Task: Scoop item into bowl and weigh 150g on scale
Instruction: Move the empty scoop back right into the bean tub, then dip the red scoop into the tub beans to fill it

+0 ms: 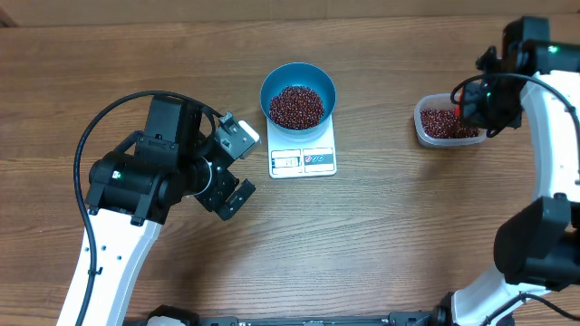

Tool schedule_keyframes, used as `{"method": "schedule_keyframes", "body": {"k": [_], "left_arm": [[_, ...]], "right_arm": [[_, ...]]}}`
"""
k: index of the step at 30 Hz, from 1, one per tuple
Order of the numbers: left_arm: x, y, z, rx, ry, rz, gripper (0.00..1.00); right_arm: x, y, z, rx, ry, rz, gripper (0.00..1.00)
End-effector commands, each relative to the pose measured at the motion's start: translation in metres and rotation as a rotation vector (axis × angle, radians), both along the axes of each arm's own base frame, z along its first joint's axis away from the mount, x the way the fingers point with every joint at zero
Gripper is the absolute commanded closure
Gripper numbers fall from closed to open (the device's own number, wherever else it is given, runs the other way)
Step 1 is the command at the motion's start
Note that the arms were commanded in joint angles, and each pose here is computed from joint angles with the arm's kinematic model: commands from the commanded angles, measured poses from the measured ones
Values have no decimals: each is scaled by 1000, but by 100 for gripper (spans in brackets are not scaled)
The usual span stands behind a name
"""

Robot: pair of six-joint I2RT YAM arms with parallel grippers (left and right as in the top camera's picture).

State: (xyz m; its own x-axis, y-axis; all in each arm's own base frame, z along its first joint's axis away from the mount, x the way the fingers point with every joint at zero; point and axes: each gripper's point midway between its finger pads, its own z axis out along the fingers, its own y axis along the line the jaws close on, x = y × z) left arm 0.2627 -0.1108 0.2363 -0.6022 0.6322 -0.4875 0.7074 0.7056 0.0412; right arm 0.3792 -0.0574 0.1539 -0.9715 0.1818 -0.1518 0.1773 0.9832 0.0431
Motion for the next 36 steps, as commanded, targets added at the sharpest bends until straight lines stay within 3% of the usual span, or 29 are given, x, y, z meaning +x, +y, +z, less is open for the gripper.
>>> {"method": "schedule_keyframes", "body": {"k": [1,7,14,20,26,36], "left_arm": [[0,-2,0,-20,9,4,0],[0,-2,0,-20,9,4,0],[0,-2,0,-20,9,4,0],[0,-2,0,-20,10,4,1],[0,-2,0,-20,9,4,0],[0,-2,0,-20,9,4,0]], "right_arm": [[-1,-7,-13,-48,21,2,96],[13,-13,-28,-69,13,0,96],[11,-32,-67,-156,127,-40,96],[14,-32,-69,-156,117,-42,96],[12,0,-72,11,121,63,96],[9,24,-69,142,116,146,96]]}}
